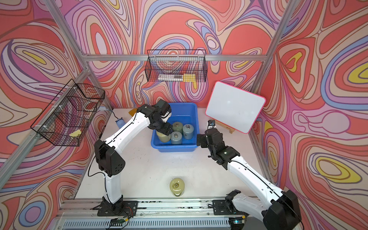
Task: Take the tea canister out of the basket
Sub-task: Pick up the tea canister from the basket, then place the tea canister at the center of the board.
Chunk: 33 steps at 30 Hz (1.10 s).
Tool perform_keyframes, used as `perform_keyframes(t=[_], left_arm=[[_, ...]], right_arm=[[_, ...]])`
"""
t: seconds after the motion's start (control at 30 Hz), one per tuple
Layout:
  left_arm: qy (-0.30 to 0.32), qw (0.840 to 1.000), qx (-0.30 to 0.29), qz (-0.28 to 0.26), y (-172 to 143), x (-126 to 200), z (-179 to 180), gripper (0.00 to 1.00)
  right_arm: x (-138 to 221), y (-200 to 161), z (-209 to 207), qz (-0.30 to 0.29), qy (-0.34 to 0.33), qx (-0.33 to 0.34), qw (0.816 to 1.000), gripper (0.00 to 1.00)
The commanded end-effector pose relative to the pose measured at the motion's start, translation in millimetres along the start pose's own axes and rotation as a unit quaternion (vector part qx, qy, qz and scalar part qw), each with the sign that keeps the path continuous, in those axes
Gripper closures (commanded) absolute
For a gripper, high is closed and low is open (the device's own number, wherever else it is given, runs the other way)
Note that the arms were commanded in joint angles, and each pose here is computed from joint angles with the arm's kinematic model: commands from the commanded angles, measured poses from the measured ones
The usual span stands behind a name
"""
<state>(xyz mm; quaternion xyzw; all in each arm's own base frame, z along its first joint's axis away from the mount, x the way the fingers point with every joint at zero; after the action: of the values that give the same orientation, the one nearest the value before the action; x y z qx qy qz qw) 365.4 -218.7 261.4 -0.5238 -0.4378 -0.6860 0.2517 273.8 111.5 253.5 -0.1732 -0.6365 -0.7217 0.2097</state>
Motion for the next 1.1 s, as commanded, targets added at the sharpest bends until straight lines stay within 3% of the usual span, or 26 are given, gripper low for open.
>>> perform_keyframes(t=[0.0, 0.53, 1.07], left_arm=[[0.012, 0.999, 0.003, -0.046, 3.3, 41.4, 4.1, 0.52], [0.006, 0.995, 0.013, -0.099, 3.7, 87.9, 6.3, 0.54], [0.008, 0.994, 0.021, -0.104, -42.4, 116.2, -7.5, 0.56]], right_arm=[[2.4, 0.7, -2.3, -0.008, 0.002, -0.006, 1.0, 0.02], [3.4, 1.1, -2.4, -0.009, 0.003, -0.006, 1.0, 0.02], [5.4, 1.8, -3.0, -0.012, 0.003, -0.008, 1.0, 0.02]])
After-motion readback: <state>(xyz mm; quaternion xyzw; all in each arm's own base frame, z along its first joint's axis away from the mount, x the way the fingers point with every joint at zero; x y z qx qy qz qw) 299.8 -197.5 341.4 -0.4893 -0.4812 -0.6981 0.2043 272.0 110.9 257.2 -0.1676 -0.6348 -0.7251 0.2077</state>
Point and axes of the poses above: each gripper's point midway between its finger pads, its own x axis back along the fingers, its own z axis along the line the jaws close on, y = z × x, the point moved 7 cm from there along x, back along the fingers, and after that the axes turned 6 degrees about -x, right-handed, at the moved point
